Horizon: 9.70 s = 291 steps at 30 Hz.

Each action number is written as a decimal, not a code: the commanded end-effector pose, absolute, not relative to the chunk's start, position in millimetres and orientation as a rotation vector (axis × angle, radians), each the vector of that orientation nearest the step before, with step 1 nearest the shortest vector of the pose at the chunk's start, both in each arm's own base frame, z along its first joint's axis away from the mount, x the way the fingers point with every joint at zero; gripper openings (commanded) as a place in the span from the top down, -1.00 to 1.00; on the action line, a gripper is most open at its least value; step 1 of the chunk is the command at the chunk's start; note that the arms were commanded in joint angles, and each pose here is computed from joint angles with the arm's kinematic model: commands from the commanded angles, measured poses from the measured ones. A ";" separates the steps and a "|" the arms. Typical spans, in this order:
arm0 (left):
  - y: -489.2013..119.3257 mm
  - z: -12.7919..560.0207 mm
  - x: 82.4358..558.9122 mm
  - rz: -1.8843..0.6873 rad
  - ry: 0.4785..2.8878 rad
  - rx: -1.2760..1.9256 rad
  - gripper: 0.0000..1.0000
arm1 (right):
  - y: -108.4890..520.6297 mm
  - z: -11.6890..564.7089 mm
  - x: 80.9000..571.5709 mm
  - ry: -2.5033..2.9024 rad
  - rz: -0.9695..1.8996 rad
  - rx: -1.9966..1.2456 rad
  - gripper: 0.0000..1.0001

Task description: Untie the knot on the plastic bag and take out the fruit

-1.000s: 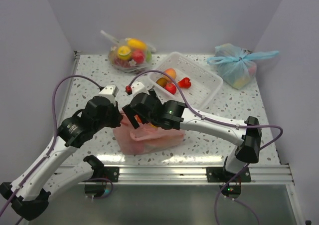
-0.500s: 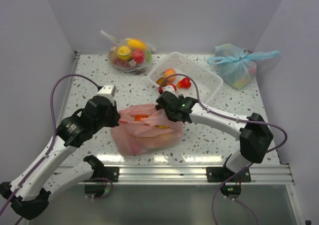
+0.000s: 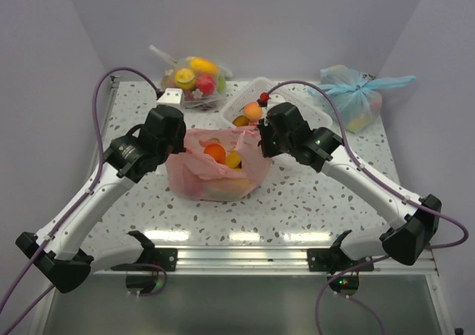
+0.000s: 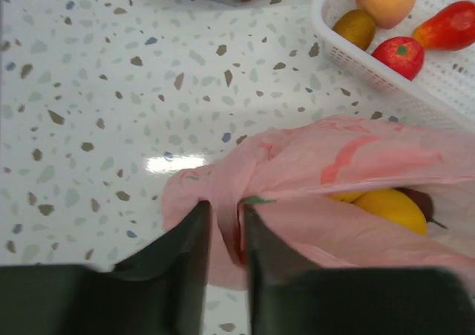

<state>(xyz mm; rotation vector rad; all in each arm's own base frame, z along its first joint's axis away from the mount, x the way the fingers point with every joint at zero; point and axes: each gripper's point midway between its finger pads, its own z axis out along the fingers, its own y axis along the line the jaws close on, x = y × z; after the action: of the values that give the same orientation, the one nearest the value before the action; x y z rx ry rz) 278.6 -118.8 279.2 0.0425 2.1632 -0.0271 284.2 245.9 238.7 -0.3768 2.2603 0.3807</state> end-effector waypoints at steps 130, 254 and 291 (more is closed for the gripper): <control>-80.1 145.1 220.7 -0.335 2.403 -0.099 1.00 | 457.7 92.0 56.5 2.099 1.062 -1.530 0.23; -77.4 158.7 161.4 -0.422 2.425 -0.101 1.00 | 482.1 86.0 143.2 2.190 0.876 -1.081 -0.14; -87.7 165.4 229.7 -0.404 2.319 -0.134 1.00 | 418.3 192.7 207.0 1.927 0.663 -0.847 1.00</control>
<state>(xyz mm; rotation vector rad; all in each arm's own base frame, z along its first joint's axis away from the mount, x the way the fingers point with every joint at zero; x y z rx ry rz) 197.3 -83.3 135.1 -0.1651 2.4615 -0.3893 191.5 416.3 138.4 -0.9383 2.0757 0.6159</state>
